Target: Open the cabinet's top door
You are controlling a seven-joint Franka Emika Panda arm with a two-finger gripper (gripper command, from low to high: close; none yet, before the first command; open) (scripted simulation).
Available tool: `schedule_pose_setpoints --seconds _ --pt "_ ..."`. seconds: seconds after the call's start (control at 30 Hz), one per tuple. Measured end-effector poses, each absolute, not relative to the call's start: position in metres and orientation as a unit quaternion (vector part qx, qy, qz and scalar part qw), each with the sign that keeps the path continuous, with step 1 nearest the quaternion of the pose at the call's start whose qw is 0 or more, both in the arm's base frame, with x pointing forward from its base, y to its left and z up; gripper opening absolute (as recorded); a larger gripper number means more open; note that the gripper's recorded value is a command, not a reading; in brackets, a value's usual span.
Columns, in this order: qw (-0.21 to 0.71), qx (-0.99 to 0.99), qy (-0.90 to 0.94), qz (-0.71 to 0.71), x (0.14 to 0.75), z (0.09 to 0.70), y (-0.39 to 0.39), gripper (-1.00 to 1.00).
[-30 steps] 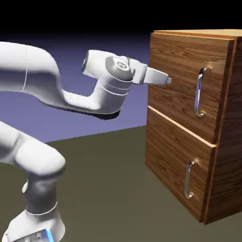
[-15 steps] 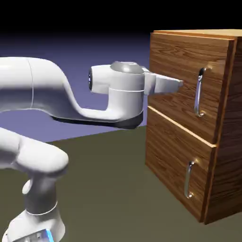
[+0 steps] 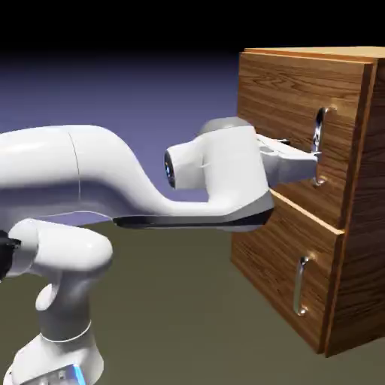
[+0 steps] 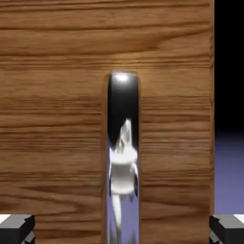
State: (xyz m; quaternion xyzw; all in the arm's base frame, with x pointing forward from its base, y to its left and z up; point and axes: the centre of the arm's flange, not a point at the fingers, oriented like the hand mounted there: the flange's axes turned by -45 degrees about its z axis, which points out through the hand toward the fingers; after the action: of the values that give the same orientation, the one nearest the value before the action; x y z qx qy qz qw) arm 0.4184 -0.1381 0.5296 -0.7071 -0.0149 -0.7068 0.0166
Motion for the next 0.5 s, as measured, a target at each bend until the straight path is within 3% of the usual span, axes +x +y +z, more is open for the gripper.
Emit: schedule_pose_setpoints --seconds 0.03,0.07,0.5 --pt "0.016 -0.707 -0.015 -0.707 0.429 0.530 -0.137 0.00" --pt "0.016 -0.707 -0.016 -0.707 0.438 0.529 -0.136 -1.00" --pt "-0.049 -0.705 0.048 -0.706 0.366 0.530 -0.106 -1.00"
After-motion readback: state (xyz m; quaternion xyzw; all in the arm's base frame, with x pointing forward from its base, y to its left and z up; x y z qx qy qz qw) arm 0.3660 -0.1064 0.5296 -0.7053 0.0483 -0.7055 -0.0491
